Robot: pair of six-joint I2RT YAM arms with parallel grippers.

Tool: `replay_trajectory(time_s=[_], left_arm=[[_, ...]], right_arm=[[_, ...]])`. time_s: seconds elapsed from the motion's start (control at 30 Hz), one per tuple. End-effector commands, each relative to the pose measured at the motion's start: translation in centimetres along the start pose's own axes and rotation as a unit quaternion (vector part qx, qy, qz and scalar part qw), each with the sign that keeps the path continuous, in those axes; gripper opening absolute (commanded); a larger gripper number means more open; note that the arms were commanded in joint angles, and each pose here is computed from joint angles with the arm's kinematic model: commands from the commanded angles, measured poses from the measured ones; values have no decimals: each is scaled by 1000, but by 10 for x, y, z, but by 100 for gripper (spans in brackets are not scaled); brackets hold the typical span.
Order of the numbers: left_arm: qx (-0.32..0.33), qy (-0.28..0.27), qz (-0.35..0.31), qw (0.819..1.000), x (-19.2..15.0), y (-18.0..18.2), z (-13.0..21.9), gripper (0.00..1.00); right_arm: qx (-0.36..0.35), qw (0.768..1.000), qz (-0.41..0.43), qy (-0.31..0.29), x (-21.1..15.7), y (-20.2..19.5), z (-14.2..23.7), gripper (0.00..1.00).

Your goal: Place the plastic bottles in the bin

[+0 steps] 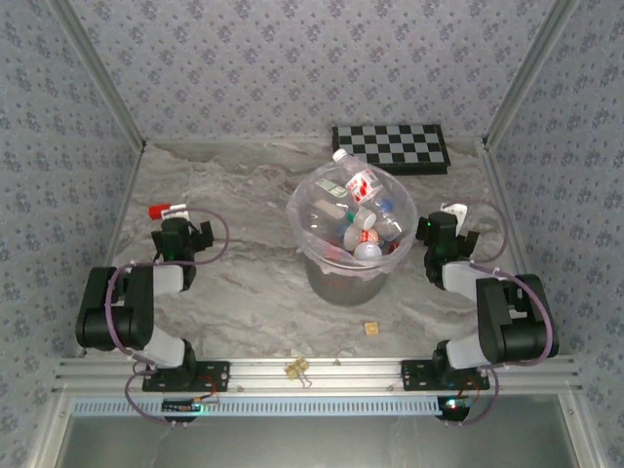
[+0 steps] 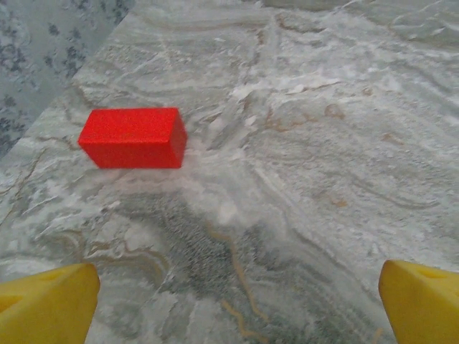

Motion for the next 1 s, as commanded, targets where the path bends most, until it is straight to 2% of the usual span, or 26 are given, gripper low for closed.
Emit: replay_trajectory(time_s=[0.0, 0.03, 0.1, 0.3, 0.37, 0.43, 0.5, 0.53, 0.97], left_arm=[[-30, -53, -4, 998, 4, -5, 0, 100], [-28, -67, -6, 997, 5, -6, 0, 100], [-28, -58, -12, 998, 5, -8, 1, 100], [-25, -60, -13, 998, 5, -8, 1, 100], [-24, -64, -21, 997, 4, -11, 3, 100], [-20, -72, -26, 997, 4, -13, 6, 100], [-18, -65, -19, 998, 6, -11, 3, 100], [-20, -59, -12, 998, 6, -9, 1, 100], [-26, -56, -5, 998, 5, -6, 0, 100]], right_arm=[[15, 998, 15, -56, 6, -2, -5, 100], [22, 999, 2, -33, 2, -1, -4, 100], [47, 997, 22, -53, 0, 3, -2, 100], [100, 993, 27, -48, -8, 4, -1, 100], [101, 991, 30, -81, -13, 3, -8, 100], [94, 995, 9, -26, -13, 1, -8, 100], [94, 994, 20, -49, -10, -1, -12, 100], [96, 995, 16, -35, -9, -1, -11, 100], [96, 994, 24, -40, -9, 0, -11, 100]])
Point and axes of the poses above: each hand's point on the last joint's axis, 136 mm out from that joint toward the fingers, its own z axis back along the fingers, its own y axis along the line the jaws close on, x = y × z, the point moved 10 cm from there along z, back along the fingers, and after that the axes turned 10 degrees about -z, right-handed, at the moved point
